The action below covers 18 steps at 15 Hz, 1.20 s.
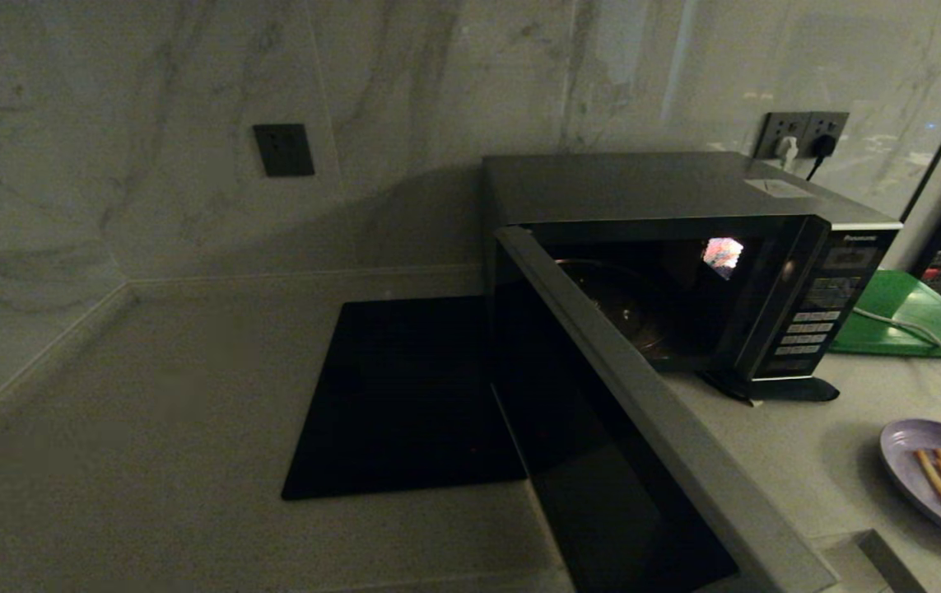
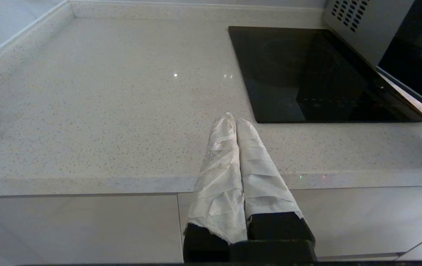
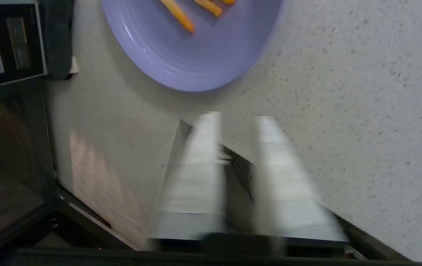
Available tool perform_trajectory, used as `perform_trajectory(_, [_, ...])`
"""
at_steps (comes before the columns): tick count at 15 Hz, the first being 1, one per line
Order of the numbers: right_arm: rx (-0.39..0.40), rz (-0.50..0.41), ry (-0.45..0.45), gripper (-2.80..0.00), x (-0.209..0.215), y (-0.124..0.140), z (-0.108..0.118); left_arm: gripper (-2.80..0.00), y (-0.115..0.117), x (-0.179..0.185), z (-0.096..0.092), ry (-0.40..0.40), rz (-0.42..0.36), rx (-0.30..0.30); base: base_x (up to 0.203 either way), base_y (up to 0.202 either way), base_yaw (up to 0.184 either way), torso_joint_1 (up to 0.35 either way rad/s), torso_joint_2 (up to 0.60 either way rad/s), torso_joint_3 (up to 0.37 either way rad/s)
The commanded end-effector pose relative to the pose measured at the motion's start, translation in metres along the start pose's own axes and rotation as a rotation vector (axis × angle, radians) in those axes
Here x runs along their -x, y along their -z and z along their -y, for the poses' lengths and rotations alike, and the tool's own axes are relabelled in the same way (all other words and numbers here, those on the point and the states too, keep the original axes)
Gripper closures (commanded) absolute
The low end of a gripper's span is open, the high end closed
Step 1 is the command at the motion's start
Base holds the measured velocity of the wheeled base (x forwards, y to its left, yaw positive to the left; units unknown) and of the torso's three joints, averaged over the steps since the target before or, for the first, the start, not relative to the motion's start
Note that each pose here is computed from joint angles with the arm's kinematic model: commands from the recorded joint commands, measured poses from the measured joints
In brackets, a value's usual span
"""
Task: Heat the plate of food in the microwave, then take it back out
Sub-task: Put the plate in the microwave oven
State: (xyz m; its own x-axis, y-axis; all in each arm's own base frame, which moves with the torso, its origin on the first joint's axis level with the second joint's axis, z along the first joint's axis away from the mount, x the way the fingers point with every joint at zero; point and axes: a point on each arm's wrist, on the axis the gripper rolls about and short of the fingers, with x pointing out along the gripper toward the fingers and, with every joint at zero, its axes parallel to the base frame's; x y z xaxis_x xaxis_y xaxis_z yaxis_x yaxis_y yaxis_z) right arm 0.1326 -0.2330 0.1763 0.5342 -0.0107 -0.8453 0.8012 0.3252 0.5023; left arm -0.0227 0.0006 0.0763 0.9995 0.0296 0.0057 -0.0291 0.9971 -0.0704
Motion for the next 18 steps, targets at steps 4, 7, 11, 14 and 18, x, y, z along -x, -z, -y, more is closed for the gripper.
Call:
perform_trajectory(4, [-0.034, -0.037, 0.005, -2.80, -0.016, -0.016, 0.009, 0.00, 0.000, 0.000, 0.000, 0.000, 0.000, 0.000, 0.000, 0.000, 0.000, 0.000, 0.00, 0.000])
perform_trajectory(7, [-0.060, -0.056, 0.002, -2.80, -0.027, -0.026, 0.017, 0.00, 0.000, 0.000, 0.000, -0.001, 0.001, 0.001, 0.000, 0.000, 0.000, 0.000, 0.00, 0.000])
perform_trajectory(11, [-0.099, -0.057, -0.026, -2.80, -0.045, -0.041, 0.037, 0.00, 0.000, 0.000, 0.000, -0.001, 0.001, 0.000, 0.000, 0.000, 0.000, 0.000, 0.00, 0.000])
perform_trajectory(14, [-0.116, -0.067, -0.081, -2.80, -0.060, -0.049, 0.048, 0.00, 0.000, 0.000, 0.000, -0.001, 0.001, 0.001, 0.000, 0.000, 0.000, 0.000, 0.00, 0.000])
perform_trajectory(18, [-0.093, -0.078, -0.078, -2.80, -0.071, -0.056, 0.055, 0.00, 0.000, 0.000, 0.000, 0.000, 0.000, 0.001, 0.000, 0.000, 0.000, 0.000, 0.00, 0.000])
